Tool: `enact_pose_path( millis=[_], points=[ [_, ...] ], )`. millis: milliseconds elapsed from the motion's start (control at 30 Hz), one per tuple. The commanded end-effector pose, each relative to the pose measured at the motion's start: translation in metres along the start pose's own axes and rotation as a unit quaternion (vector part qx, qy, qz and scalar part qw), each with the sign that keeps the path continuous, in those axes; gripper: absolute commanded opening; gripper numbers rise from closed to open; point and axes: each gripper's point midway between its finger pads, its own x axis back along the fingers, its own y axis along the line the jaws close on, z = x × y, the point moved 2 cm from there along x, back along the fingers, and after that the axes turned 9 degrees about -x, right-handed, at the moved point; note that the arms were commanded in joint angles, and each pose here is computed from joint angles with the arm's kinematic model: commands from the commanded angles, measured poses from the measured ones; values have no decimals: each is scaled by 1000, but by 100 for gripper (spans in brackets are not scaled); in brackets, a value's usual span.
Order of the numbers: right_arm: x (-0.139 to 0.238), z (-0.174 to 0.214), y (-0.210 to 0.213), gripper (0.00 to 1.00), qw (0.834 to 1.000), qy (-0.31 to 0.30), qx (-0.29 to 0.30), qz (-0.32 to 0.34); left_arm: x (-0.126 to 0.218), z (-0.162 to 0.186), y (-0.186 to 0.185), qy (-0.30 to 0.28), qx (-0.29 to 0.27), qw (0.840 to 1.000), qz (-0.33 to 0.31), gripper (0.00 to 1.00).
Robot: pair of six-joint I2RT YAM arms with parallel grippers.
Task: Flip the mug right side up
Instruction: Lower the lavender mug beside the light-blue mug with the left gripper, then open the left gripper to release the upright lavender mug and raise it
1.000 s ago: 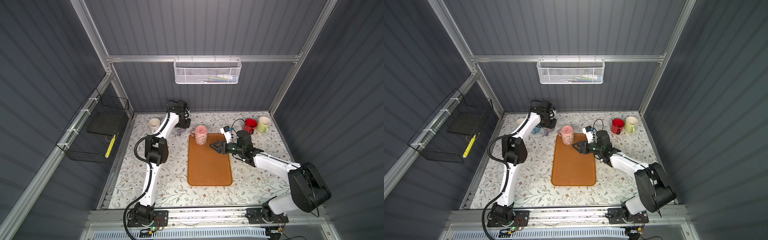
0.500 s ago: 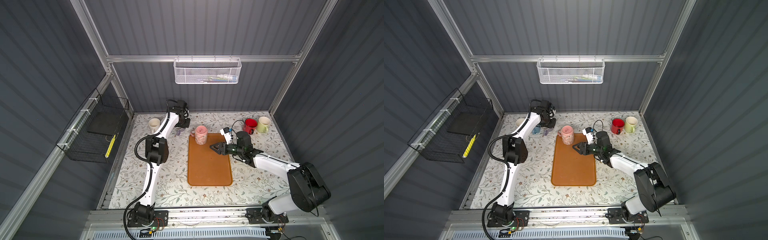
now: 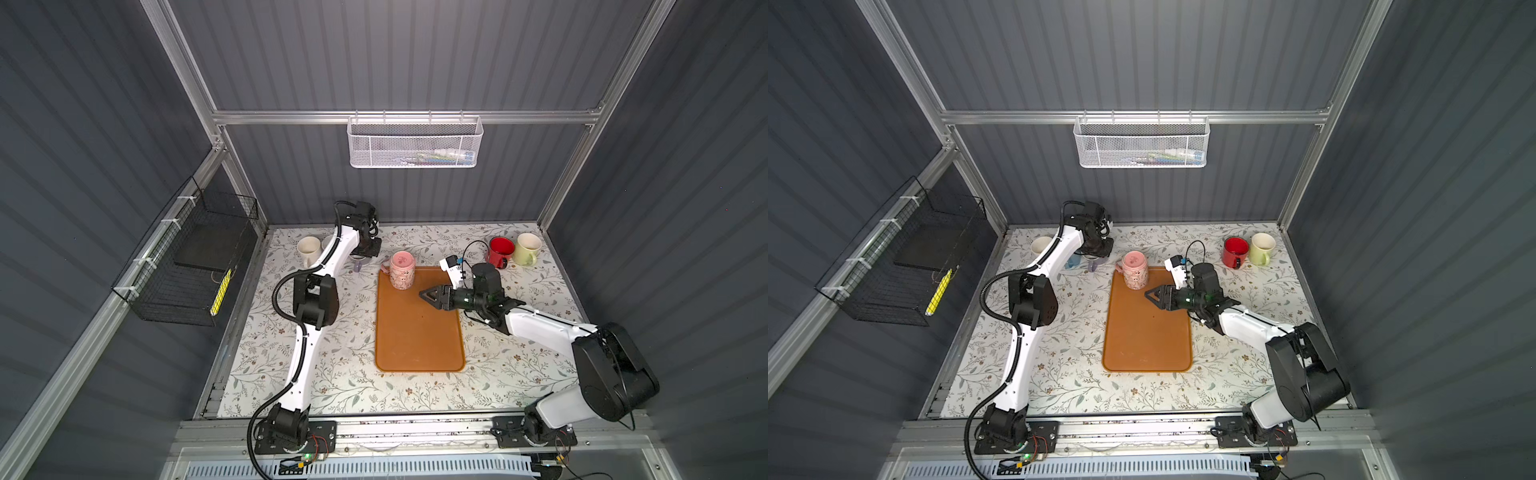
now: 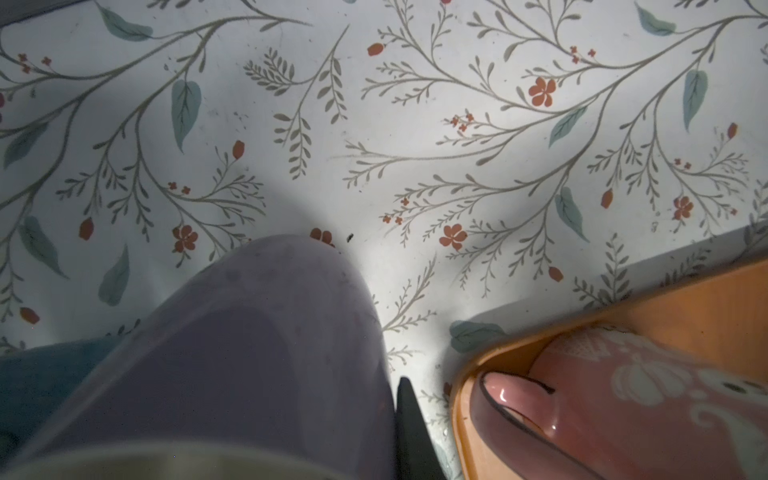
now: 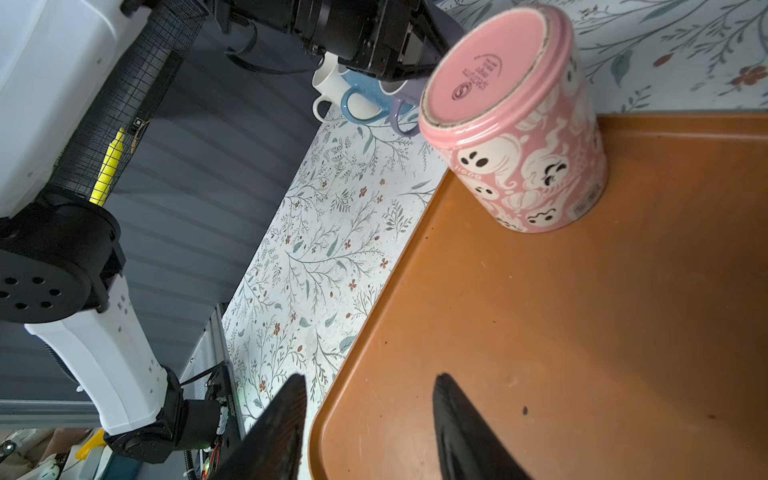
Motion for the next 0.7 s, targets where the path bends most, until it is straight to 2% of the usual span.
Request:
enact_pose_path(
  millis=[0,167,533,667],
  points=[
    [-2,5,-1,51,1000,5,-2,-7,2,-6,7,-9,-2,1000,-11,0],
    [-4,5,-2,51,1000,7,-3,-7,0,-5,7,-9,1,1000,-10,3],
    [-5,4,-3,51,1000,8,-3,-7,-2,-4,12,-7,3,1000,-16,24],
    [-5,5,-4,51,1000,9,-4,-5,-3,-3,15,-6,9,1000,-18,25]
  ],
)
